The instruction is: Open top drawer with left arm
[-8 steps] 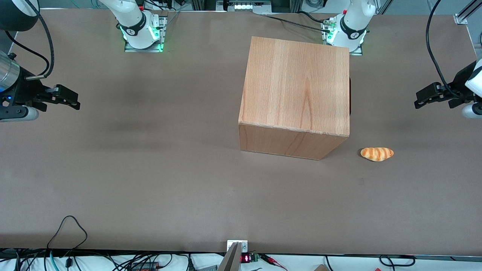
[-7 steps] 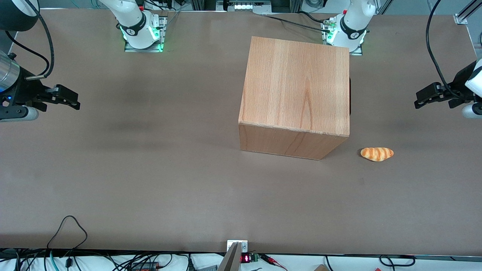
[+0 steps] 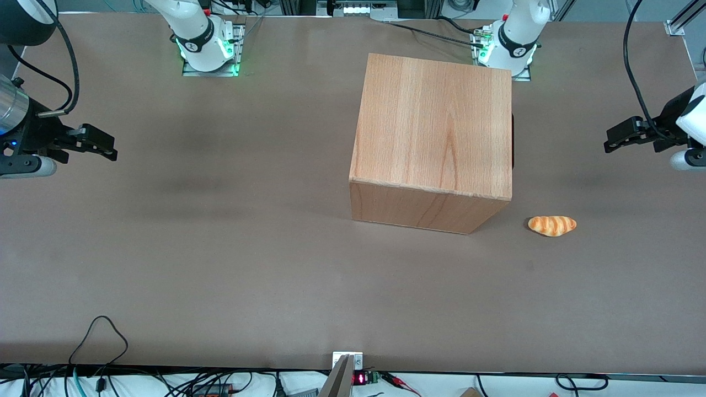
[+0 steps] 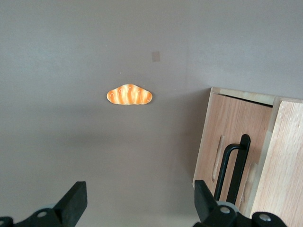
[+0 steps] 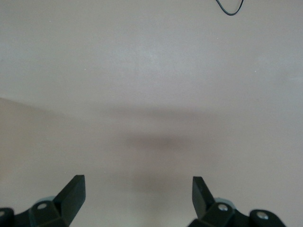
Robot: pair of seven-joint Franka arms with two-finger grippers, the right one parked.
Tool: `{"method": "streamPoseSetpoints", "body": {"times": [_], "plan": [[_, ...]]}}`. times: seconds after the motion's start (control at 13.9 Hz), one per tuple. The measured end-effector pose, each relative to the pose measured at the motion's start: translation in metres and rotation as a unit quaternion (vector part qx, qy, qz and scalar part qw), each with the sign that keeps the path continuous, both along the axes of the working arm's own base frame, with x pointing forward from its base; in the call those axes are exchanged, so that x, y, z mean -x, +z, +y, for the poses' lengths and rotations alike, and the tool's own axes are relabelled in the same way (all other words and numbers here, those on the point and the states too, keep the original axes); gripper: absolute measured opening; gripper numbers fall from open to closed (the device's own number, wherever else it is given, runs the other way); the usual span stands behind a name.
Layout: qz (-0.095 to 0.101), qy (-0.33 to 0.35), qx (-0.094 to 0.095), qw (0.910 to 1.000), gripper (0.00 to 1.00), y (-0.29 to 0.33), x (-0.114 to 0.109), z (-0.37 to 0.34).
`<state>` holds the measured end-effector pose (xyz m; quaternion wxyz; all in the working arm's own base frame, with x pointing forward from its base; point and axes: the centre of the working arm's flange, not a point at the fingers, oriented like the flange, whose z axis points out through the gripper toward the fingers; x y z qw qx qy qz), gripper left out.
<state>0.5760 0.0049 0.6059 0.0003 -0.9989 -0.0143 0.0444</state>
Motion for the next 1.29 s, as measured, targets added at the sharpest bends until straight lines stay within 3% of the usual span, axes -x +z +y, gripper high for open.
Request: {"method": "streamPoseSetpoints", "body": {"times": [0.43,0.86,0.93,1.15,1.29], "plan": [[0.059,-0.028,0.001,0.9978,1.0,-0.017,0.009,-0.034],[0.145,-0.057,-0.002,0.9877,1.0,-0.119,-0.023,-0.07],[0.156,-0.058,0.005,0.9861,1.0,-0.132,-0.026,-0.071],[0.177,-0.066,0.06,0.9802,1.0,-0.158,-0.033,-0.069],[0.185,-0.082,0.083,0.9758,1.0,-0.168,-0.035,-0.063]]}}
